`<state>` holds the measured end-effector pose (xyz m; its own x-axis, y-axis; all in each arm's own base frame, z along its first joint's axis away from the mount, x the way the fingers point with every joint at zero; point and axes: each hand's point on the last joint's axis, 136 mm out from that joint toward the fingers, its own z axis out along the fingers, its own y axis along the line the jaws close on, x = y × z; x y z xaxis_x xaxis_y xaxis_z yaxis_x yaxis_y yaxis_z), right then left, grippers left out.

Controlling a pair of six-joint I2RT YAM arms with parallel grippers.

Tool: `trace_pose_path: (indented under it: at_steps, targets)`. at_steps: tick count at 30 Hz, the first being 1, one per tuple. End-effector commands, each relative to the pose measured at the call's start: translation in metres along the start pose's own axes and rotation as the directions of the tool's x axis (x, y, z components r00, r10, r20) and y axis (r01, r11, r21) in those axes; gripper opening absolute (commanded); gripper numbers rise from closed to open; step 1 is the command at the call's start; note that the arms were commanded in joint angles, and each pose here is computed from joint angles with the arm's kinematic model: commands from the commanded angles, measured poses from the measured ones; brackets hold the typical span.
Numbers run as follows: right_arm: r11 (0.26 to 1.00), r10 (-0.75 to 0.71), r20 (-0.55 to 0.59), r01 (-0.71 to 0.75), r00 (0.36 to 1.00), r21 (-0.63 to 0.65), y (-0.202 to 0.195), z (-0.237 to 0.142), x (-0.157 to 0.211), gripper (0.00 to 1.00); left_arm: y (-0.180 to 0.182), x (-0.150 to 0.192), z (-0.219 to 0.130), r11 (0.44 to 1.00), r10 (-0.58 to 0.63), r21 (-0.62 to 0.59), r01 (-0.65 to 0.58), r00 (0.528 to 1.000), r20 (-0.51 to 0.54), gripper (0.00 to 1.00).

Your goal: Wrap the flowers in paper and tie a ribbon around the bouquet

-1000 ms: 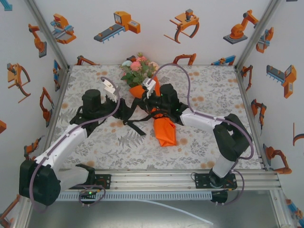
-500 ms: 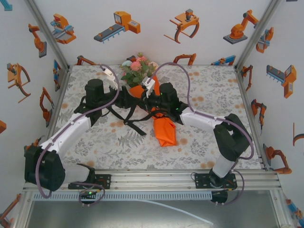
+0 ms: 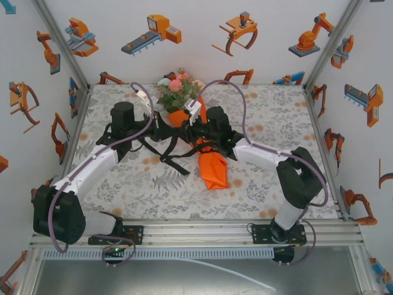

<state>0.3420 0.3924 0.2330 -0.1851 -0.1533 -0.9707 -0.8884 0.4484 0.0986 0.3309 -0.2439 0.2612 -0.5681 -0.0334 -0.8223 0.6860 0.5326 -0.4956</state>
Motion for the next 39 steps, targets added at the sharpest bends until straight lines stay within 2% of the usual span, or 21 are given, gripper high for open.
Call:
trace_pose_path:
  at_steps: [1,4,8,11,14,15,18,21,23,27,31,36,39]
  targets:
    - [0.996,-0.010,0.050,0.005,0.999,0.088,-0.002,-0.026,-0.018,0.43,-0.008,-0.035,-0.006,1.000,0.017,-0.006,-0.016,0.997,0.079,0.00]
    - [0.987,0.061,0.095,-0.074,0.994,0.142,0.008,-0.054,-0.014,0.44,-0.001,-0.047,0.000,0.999,-0.031,-0.014,0.033,0.992,0.123,0.00]
    - [0.978,0.117,0.120,-0.136,0.986,0.157,0.065,-0.061,0.006,0.43,0.010,-0.046,0.016,0.996,-0.086,-0.018,0.089,0.989,0.118,0.00]
    - [0.977,0.181,0.122,-0.193,0.976,0.087,0.113,-0.035,0.029,0.42,0.017,-0.043,0.027,0.992,-0.123,-0.016,0.126,0.985,0.124,0.00]
    - [0.985,0.145,0.046,-0.149,0.988,0.086,0.130,0.003,0.053,0.42,0.024,-0.044,0.036,0.985,-0.168,-0.017,0.172,0.977,0.132,0.00]
    - [0.993,0.087,-0.003,-0.086,0.996,0.075,0.136,0.019,0.065,0.42,0.027,-0.043,0.041,0.981,-0.192,-0.016,0.195,0.973,0.127,0.00]
    - [0.994,-0.085,-0.116,0.093,0.990,0.066,0.139,0.054,0.088,0.43,0.041,-0.039,0.055,0.967,-0.248,-0.039,0.252,0.965,0.091,0.00]
    - [0.953,-0.259,-0.273,0.291,0.927,0.084,0.125,0.077,0.106,0.43,0.052,-0.033,0.071,0.959,-0.277,-0.045,0.278,0.960,0.038,0.00]
    - [0.934,-0.290,-0.358,0.345,0.887,0.097,0.112,0.088,0.108,0.45,0.059,-0.031,0.080,0.953,-0.299,-0.047,0.299,0.954,0.016,0.00]
    - [0.928,-0.252,-0.507,0.354,0.824,0.114,0.078,0.101,0.124,0.47,0.073,-0.031,0.095,0.932,-0.363,-0.023,0.363,0.932,-0.002,0.00]
    - [0.932,-0.250,-0.604,0.357,0.757,0.061,0.066,0.109,0.141,0.54,0.081,-0.031,0.107,0.912,-0.409,0.005,0.409,0.912,-0.024,0.00]
    - [0.933,-0.251,-0.645,0.357,0.722,0.037,0.053,0.119,0.152,0.60,0.088,-0.031,0.114,0.896,-0.441,0.039,0.442,0.897,-0.023,0.00]
    - [0.955,-0.226,-0.628,0.296,0.744,0.008,0.051,0.125,0.153,0.59,0.090,-0.031,0.116,0.891,-0.450,0.050,0.451,0.893,-0.025,0.00]
